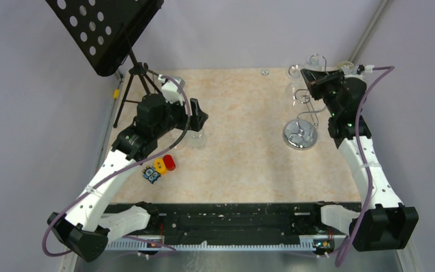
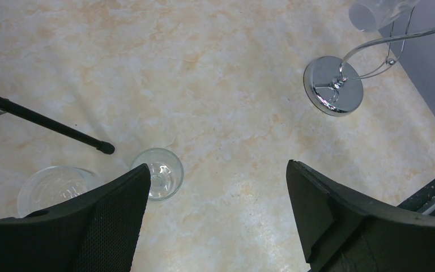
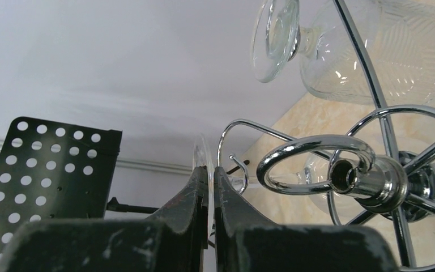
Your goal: Take the wine glass off the wine glass rack
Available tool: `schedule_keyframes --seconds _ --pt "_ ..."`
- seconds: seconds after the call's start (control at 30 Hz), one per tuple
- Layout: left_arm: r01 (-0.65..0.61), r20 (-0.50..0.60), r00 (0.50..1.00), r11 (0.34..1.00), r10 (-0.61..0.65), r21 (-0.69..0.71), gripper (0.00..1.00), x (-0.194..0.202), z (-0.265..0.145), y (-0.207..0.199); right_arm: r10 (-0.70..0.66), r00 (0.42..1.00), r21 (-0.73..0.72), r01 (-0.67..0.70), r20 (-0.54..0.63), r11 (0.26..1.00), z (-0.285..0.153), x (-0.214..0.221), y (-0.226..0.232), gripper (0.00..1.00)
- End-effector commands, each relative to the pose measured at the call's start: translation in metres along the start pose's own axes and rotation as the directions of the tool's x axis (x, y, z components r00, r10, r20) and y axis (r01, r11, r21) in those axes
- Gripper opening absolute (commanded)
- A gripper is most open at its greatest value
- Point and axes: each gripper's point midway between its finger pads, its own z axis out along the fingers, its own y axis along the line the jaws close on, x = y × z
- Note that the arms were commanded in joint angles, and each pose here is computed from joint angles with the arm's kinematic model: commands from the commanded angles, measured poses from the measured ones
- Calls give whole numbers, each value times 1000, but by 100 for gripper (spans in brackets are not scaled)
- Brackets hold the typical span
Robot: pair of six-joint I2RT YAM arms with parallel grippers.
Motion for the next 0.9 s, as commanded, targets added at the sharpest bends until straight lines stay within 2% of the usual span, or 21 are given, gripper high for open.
schedule_keyframes --seconds 0.0,0.37,0.87 --pt "-16 56 998 1000 15 12 93 -15 0 -2 15 1000 -181 -12 18 983 -10 -12 48 0" --pt "-14 56 998 1000 14 14 93 -15 0 -3 11 1000 -211 -6 21 977 7 -15 53 0" --pt "-11 52 999 1000 10 17 93 -14 0 -3 29 985 -257 15 168 966 4 -40 62 0"
